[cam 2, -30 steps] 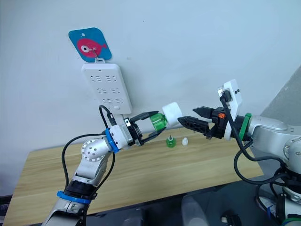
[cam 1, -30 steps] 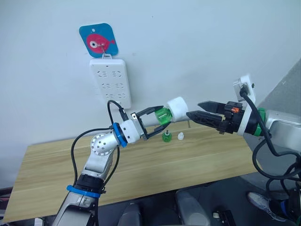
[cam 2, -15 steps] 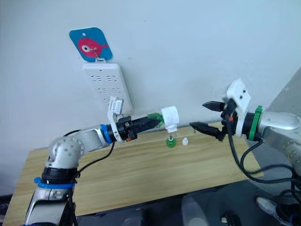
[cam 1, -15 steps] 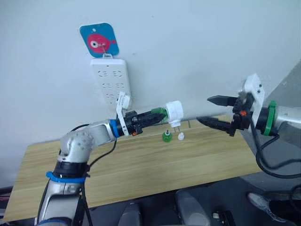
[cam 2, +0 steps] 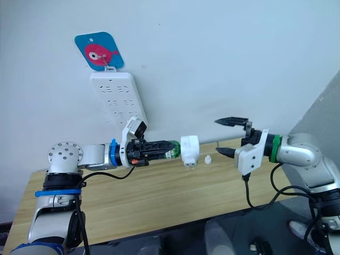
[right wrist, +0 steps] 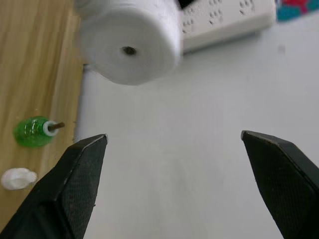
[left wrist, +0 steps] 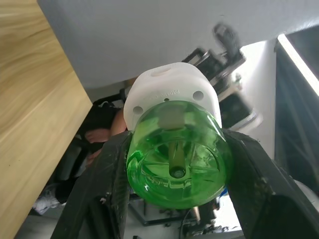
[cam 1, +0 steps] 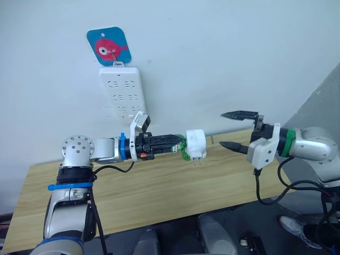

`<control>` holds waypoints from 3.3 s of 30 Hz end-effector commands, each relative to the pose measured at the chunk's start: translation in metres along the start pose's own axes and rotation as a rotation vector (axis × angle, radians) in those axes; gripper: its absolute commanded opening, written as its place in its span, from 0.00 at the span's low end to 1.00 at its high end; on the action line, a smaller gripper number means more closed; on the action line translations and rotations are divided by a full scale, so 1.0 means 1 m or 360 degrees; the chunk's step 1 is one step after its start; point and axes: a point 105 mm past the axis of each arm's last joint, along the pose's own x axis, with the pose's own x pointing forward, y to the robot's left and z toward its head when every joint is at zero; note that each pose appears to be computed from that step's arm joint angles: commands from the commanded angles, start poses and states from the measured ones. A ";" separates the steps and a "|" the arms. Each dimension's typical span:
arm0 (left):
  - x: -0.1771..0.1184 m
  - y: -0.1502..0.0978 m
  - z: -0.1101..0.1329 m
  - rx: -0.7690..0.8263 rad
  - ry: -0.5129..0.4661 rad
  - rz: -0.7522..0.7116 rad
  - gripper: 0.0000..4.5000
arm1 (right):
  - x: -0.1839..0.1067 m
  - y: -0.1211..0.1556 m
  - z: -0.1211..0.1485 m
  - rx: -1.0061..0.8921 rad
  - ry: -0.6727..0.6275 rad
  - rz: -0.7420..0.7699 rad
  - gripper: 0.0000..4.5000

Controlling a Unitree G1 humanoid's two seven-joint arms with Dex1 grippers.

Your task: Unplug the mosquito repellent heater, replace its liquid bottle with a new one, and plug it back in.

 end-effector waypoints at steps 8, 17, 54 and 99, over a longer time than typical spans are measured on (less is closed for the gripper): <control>-0.002 -0.018 0.006 -0.0017 0.0020 -0.0121 0.51 | 0.018 -0.009 0.016 -0.0332 -0.0177 -0.0219 1.00; 0.001 -0.020 0.009 -0.0036 0.0011 -0.0150 0.51 | 0.033 -0.002 0.024 -0.0413 -0.0274 -0.0203 1.00; 0.005 -0.027 0.009 0.0075 0.0062 -0.0109 0.91 | 0.041 -0.016 0.037 -0.0578 -0.0456 -0.0423 0.65; 0.020 -0.009 -0.017 0.1791 0.0536 -0.0091 1.00 | 0.022 0.004 0.053 0.1842 0.0059 0.0569 0.65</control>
